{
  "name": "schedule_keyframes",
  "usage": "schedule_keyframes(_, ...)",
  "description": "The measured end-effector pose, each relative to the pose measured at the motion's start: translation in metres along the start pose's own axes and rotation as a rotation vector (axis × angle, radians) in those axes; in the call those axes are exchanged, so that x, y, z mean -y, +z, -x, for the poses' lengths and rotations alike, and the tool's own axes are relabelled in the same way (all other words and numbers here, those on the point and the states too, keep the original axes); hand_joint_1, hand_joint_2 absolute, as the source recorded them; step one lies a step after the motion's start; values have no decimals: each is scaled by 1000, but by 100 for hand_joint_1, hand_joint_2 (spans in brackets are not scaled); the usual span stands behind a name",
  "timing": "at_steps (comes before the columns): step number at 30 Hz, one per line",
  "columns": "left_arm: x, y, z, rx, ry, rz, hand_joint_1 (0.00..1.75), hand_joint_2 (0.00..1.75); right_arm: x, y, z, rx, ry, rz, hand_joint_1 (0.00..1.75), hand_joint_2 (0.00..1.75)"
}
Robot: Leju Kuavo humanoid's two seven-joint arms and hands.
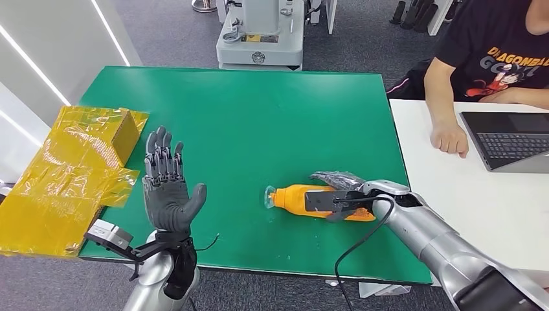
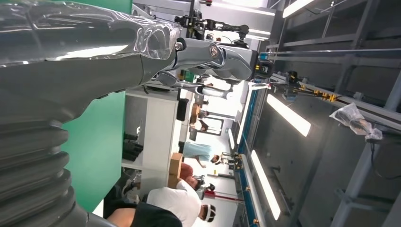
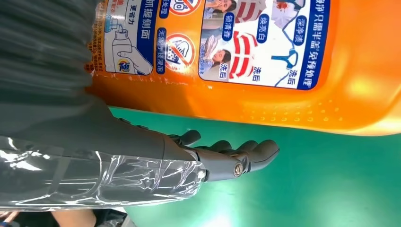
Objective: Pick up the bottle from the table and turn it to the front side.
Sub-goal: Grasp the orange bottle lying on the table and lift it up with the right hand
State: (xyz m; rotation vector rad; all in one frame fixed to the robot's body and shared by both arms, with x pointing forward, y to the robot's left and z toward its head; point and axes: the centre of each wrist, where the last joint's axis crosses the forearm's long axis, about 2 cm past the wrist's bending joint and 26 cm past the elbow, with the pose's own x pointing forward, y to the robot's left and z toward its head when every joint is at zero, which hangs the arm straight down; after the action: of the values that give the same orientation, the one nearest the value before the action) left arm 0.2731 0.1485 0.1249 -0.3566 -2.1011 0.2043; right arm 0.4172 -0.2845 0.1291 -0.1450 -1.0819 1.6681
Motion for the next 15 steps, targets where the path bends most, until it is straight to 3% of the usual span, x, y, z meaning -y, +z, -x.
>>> schedule_keyframes(8,0,0,1,-6,3,7,0,175,1,2,5,-87,52,-3,0,175)
schedule_keyframes(15,2,1,2,-9,5,15,0,175,-5,7,14,-157,129,82,0,175)
